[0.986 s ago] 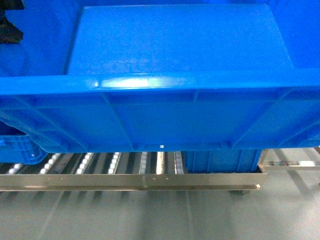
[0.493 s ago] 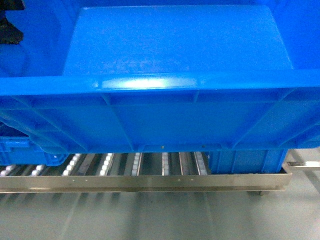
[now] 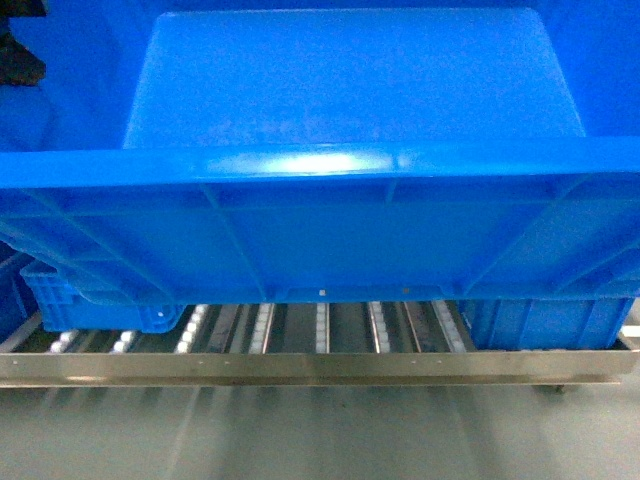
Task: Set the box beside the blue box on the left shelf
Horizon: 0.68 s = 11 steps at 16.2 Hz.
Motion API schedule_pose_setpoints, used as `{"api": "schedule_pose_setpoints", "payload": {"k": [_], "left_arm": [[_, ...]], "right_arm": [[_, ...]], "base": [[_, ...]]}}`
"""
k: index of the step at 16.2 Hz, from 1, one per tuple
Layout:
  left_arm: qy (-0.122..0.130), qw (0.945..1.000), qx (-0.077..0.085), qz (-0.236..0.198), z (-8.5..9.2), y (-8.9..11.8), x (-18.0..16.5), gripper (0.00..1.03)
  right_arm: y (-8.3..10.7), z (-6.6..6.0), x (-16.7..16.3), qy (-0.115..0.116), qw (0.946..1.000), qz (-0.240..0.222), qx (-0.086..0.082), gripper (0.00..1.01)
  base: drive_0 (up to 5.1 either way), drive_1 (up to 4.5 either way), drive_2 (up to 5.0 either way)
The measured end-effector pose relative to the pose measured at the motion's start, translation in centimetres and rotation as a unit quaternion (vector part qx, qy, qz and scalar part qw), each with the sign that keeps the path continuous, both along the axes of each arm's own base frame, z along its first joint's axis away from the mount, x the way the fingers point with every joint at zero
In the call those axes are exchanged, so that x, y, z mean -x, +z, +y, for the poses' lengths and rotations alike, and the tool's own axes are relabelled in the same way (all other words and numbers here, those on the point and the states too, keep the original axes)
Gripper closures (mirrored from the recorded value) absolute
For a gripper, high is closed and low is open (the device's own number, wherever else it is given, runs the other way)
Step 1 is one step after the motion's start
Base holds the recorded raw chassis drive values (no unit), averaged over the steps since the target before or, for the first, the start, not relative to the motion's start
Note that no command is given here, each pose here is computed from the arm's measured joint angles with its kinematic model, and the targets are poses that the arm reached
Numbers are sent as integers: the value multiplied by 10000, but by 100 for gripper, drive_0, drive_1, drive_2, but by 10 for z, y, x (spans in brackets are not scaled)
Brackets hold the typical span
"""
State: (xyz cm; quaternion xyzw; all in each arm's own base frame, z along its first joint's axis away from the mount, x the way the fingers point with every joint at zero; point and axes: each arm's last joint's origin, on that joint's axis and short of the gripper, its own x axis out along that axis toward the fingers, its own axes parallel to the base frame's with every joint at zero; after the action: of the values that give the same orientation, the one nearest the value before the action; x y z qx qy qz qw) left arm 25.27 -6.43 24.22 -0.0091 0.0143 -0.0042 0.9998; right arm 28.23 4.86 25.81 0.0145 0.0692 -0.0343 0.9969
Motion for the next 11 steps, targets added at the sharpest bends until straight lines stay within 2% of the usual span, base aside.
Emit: {"api": "schedule_pose_setpoints", "payload": {"k": [11], "left_arm": [[23,10000,-1,9,1,0,0,85]], "right_arm": [[0,1,0,18,10000,19,9,81]], "base": [[-6,-6,-6]]}}
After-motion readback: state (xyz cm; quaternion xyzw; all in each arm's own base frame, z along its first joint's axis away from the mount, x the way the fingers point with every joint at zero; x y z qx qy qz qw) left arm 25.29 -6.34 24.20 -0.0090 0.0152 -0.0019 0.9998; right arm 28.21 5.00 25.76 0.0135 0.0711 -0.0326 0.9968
